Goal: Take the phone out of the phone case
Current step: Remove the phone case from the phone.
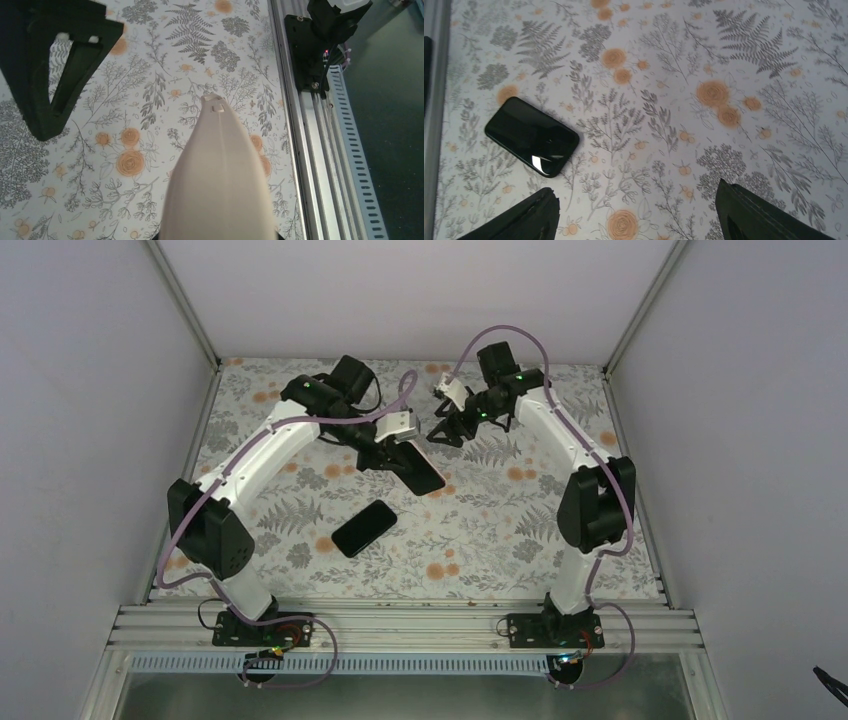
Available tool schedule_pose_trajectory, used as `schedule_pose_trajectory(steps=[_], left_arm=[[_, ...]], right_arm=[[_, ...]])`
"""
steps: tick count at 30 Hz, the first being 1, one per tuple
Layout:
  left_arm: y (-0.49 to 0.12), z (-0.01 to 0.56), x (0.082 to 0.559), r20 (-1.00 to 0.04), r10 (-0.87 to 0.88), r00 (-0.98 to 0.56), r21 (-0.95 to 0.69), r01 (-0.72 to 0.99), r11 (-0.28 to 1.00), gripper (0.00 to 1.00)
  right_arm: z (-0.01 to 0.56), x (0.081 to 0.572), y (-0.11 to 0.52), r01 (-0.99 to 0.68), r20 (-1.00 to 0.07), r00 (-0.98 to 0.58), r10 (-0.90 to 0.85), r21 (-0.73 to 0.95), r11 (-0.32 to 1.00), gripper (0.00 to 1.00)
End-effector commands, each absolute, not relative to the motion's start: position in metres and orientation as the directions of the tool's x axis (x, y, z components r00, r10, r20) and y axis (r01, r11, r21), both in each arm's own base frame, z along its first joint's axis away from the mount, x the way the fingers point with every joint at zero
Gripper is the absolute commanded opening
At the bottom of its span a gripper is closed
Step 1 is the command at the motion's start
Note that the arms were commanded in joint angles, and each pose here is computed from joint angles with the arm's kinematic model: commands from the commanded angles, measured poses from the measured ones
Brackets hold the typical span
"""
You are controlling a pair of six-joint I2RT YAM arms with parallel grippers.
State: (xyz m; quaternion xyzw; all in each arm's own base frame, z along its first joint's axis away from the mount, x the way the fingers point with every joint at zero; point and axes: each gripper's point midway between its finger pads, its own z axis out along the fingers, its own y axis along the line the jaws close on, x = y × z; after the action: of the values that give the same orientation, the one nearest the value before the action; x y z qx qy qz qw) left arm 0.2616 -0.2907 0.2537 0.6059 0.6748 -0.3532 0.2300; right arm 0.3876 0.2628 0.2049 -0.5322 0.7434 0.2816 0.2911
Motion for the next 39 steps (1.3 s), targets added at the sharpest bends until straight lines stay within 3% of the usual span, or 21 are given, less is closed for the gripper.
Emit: schedule_pose_trajectory(steps=[1,9,20,39], left_arm=[[-0.297,0.278,0.260,-0.793,0.594,-0.137,-0.192,0.981,-0.031,0.02],[-0.289,0.278,0.265,-0.776,0.621,-0.114,-0.131,0.991,0.019,0.02],[-0.287,0.277,0.270,-0.765,0.634,-0.112,-0.111,0.993,0.042,0.02],[-0.292,0.278,0.275,-0.766,0.631,-0.121,-0.125,0.991,0.038,0.02]], right_arm=[[0.236,0.363,0.278,-0.982,-0.801,-0.174,-0.572,0.095,0.166,0.81],[0.231,0.355,0.252,-0.972,-0.768,-0.199,-0.609,0.075,0.222,0.82],[0.216,0.299,0.214,-0.971,-0.700,-0.192,-0.688,0.037,0.234,0.83],[0.217,0.316,0.237,-0.976,-0.745,-0.195,-0.638,0.087,0.197,0.81]])
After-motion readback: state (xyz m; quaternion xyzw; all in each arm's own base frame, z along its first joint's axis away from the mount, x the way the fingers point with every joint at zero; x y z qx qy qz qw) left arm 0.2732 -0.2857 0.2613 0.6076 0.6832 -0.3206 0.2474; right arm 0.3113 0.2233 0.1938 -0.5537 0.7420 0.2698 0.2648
